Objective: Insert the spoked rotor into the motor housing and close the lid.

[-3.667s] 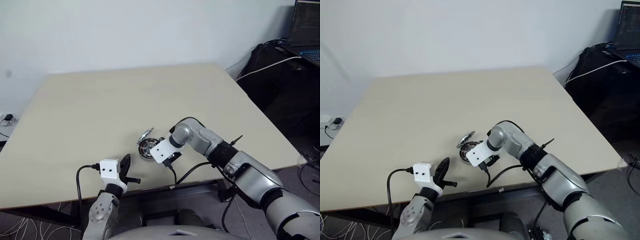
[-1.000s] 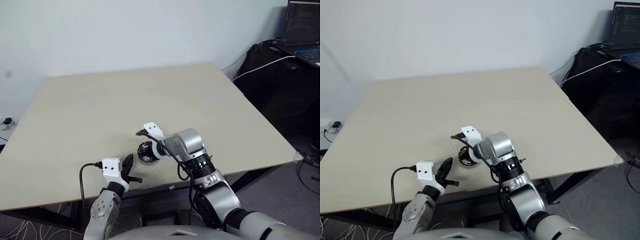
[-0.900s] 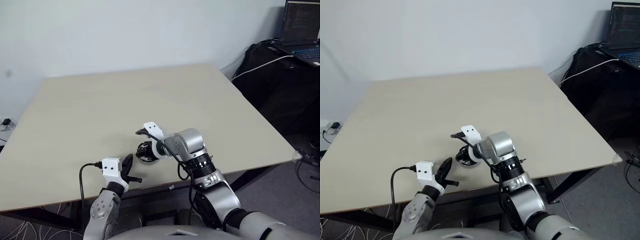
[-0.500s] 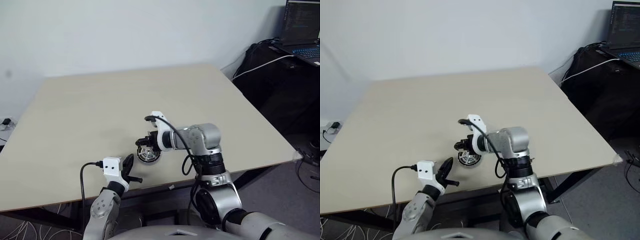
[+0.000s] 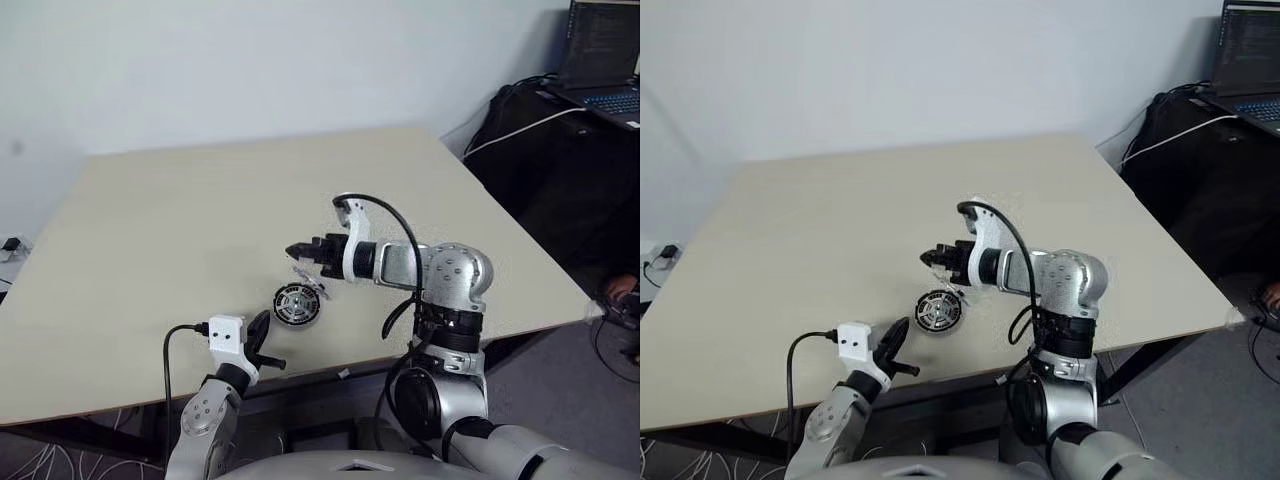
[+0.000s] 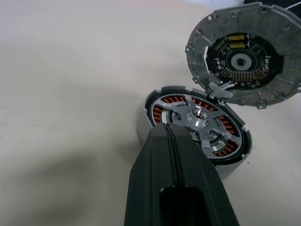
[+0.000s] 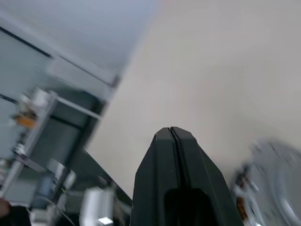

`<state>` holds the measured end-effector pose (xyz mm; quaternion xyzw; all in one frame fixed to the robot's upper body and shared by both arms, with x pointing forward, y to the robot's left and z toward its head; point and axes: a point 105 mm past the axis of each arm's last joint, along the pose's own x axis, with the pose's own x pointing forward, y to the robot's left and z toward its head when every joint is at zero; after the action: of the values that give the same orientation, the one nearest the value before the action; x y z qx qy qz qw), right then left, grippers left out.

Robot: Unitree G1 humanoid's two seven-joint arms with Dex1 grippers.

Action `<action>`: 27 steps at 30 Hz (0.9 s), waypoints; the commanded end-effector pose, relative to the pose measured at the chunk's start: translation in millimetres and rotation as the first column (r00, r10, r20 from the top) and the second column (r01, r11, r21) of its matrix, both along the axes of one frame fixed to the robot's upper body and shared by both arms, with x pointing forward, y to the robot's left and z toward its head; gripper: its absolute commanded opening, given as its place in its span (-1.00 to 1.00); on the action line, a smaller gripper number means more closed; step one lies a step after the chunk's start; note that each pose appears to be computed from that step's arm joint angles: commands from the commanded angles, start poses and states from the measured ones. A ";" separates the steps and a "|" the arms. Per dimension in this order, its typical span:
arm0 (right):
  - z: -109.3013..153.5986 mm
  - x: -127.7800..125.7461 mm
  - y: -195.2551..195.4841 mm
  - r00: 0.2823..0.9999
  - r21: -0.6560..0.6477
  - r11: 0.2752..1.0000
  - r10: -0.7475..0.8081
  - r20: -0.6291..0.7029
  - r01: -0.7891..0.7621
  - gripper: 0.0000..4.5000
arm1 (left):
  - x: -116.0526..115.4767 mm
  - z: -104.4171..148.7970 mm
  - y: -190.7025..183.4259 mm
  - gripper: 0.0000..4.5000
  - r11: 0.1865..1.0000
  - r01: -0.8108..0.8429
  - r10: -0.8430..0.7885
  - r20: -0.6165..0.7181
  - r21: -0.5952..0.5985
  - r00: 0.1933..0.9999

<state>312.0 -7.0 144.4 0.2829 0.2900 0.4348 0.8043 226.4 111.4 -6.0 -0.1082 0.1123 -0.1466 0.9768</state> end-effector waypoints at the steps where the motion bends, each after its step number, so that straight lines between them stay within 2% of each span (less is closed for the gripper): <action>1: 42.6 0.0 39.0 0.962 -0.003 1.000 -0.010 0.273 0.011 -0.99 | 4.6 9.3 0.7 -1.00 1.000 0.004 -0.004 0.040 -0.013 0.999; 4: 7.4 19.7 14.1 0.873 -0.315 0.930 -0.013 0.488 0.190 -0.99 | 4.7 10.9 3.2 -1.00 1.000 -0.011 0.011 0.055 -0.007 0.998; 9: -42.8 23.8 -13.9 0.813 -0.537 0.801 0.114 0.571 0.265 -0.99 | 3.8 12.6 7.1 -1.00 1.000 -0.027 0.027 0.072 -0.002 0.997; 15: -65.6 27.0 -36.0 0.803 -0.599 0.736 0.129 0.582 0.315 -0.99 | 2.5 12.4 8.4 -1.00 1.000 -0.013 0.012 0.071 0.017 0.997; 19: -67.2 20.7 -39.4 0.826 -0.581 0.767 0.122 0.550 0.273 -0.99 | 1.5 12.3 10.2 -1.00 1.000 -0.010 0.008 0.067 0.022 0.998; 27: -67.7 -4.6 -28.3 0.814 -0.596 0.795 0.269 0.515 0.114 -0.99 | 0.7 11.7 10.3 -1.00 1.000 0.000 -0.002 0.060 0.026 0.998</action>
<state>312.9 -45.1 63.1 -0.1454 0.1926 0.3926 0.8875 222.5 122.2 -7.9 -0.0914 0.1114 -0.1429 0.9792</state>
